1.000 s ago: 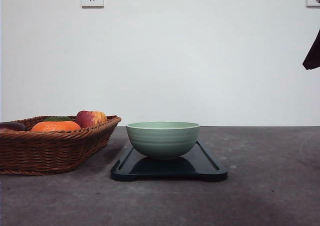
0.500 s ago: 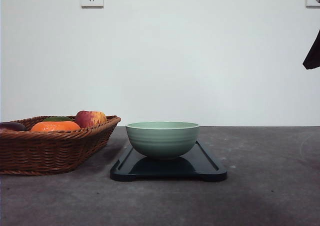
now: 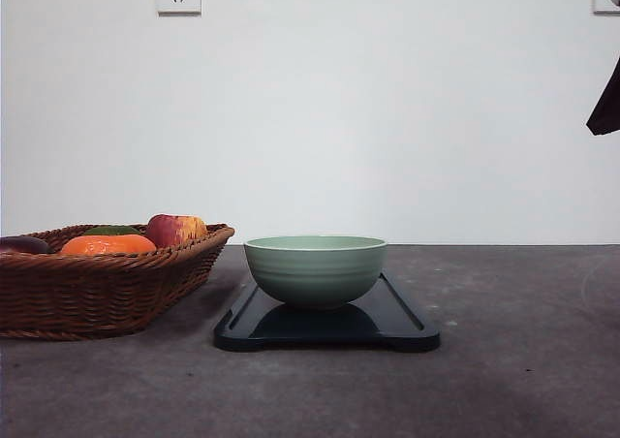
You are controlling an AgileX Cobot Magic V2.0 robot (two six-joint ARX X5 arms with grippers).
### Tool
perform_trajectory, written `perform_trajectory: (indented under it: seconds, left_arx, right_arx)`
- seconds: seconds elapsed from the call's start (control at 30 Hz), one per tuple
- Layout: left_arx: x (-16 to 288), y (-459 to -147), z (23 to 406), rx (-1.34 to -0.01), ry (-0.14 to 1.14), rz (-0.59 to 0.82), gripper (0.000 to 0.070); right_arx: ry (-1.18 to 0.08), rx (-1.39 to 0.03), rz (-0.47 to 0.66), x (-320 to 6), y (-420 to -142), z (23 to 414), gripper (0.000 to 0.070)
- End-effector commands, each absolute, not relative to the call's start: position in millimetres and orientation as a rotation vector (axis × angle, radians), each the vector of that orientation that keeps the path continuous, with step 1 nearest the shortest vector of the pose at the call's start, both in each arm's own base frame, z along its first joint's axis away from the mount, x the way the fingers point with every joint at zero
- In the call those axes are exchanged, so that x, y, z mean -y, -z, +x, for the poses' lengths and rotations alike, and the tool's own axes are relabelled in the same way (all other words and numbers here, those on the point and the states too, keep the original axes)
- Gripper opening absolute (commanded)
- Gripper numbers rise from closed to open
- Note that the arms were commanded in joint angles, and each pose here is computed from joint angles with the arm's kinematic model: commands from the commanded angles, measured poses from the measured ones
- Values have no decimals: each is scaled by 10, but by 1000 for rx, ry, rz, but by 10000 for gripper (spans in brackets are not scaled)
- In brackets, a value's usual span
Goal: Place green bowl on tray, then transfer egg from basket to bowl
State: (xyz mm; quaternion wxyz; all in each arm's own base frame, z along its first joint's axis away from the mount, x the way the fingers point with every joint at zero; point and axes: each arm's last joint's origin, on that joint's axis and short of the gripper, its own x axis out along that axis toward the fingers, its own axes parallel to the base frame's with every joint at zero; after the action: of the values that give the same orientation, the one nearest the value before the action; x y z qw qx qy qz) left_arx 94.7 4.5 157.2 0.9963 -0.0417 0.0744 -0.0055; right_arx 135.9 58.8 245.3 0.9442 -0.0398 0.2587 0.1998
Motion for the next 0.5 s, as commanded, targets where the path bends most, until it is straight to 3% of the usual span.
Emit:
perform_trajectory:
  seconds: [0.0, 0.27, 0.47]
  left_arx:
    - [-47, -1502, 954, -173, 9, -89, 0]
    - [-47, -1502, 954, -173, 9, -89, 0]
    - [-47, -1502, 954, -174, 9, -89, 0]
  right_arx:
    - [-413, -518, -84, -599, -2466, 1365, 17]
    - [-314, -468, -122, -446, -2484, 1269, 15]
    - [-137, -372, -67, -160, -2193, 1113, 15]
